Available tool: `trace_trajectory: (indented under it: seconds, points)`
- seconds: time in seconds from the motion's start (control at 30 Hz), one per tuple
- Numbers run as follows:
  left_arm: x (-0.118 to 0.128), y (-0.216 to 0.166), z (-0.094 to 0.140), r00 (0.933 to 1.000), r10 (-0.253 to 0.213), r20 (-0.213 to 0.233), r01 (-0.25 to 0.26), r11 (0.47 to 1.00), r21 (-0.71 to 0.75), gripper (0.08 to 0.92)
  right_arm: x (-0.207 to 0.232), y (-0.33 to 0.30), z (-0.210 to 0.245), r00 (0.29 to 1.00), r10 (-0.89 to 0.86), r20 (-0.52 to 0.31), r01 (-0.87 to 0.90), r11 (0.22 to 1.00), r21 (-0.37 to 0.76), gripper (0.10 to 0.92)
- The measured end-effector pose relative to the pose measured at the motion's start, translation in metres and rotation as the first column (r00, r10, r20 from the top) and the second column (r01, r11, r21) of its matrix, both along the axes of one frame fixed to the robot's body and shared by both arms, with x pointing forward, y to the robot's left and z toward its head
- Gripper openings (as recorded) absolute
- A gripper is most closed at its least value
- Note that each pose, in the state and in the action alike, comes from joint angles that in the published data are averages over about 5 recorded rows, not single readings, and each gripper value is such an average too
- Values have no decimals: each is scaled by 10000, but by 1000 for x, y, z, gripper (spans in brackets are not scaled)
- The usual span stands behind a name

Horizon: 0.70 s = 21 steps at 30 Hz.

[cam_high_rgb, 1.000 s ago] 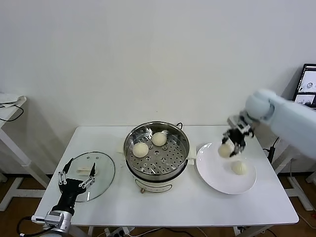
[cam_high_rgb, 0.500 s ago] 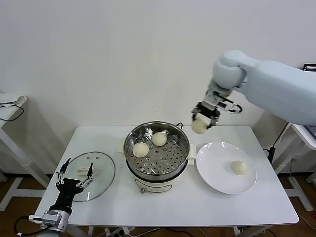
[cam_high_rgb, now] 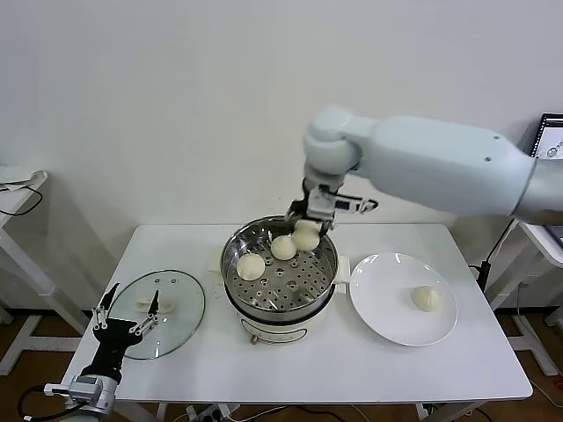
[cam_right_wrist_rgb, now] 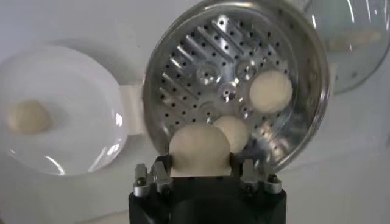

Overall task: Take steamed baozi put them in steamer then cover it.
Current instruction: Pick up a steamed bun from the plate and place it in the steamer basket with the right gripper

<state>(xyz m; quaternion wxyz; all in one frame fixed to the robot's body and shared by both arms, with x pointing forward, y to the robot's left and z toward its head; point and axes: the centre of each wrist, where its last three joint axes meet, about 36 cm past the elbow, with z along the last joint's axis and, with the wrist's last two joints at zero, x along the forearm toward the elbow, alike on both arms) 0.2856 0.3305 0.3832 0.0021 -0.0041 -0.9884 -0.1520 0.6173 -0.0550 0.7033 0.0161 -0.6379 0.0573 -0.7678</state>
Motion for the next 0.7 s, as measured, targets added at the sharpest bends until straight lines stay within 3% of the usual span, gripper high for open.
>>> trace_trajectory:
  seconds: [0.7]
  points:
    - [2, 3, -2, 10000, 37, -38, -37, 10000, -16, 823, -25, 54, -64, 9854, 1264, -1143, -1313, 9907, -359, 636]
